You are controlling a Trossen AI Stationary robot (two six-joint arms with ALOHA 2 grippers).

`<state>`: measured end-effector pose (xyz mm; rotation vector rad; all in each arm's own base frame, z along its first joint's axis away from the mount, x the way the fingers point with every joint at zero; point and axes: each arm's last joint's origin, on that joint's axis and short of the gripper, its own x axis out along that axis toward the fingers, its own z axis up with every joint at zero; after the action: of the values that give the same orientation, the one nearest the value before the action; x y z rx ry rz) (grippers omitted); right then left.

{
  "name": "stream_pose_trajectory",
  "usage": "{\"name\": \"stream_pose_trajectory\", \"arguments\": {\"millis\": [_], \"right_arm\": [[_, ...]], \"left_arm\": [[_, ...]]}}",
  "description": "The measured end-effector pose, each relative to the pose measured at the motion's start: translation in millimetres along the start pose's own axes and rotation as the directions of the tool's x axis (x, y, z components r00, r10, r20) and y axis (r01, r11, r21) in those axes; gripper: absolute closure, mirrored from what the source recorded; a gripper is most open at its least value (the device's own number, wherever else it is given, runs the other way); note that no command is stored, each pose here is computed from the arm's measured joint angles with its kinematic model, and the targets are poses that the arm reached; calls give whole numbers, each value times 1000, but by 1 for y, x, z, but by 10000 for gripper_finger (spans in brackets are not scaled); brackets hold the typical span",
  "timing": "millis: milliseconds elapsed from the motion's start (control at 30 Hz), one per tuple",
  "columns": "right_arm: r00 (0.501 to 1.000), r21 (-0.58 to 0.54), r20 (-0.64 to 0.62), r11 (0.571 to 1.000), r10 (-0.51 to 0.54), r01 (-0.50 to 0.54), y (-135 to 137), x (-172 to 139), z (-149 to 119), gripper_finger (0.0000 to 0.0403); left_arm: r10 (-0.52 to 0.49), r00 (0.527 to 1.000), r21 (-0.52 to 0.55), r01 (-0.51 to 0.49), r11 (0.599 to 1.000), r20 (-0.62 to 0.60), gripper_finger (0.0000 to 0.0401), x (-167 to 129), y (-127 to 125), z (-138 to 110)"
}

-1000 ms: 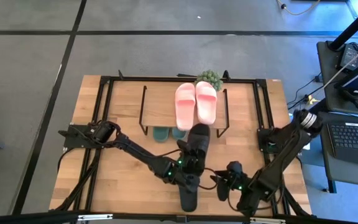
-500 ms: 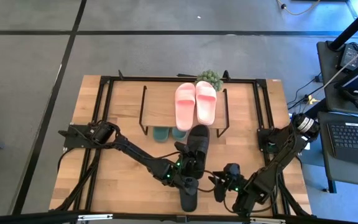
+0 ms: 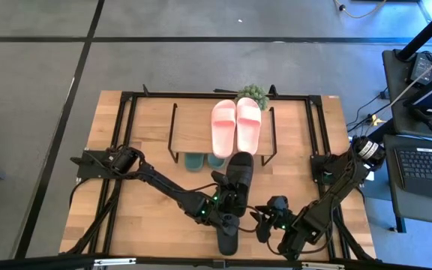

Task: Pick and place slides into the shelf
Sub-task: Put the left black slide under the shelf

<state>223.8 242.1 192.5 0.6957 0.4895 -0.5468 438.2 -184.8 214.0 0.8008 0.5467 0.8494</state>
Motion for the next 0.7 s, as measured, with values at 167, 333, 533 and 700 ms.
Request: {"name": "stream_pose_trajectory", "arguments": {"millis": [167, 333, 533, 700], "right_arm": [[1000, -1, 6, 1000, 3, -3, 0, 0, 0, 235], [1000, 12, 7, 1000, 13, -13, 2, 0, 0, 176], [999, 55, 5, 997, 45, -45, 6, 0, 0, 112], [997, 75, 32, 995, 67, -69, 10, 3, 1, 103]], "left_arm": [[-6, 1000, 1, 6, 1000, 1, 398, 0, 0, 0], [-35, 999, -1, 35, 999, 9, 398, 0, -1, 0], [-34, 999, -4, 34, 999, 8, 399, 0, -1, 0], [-31, 999, -9, 31, 999, 8, 399, 0, -1, 0]]}}
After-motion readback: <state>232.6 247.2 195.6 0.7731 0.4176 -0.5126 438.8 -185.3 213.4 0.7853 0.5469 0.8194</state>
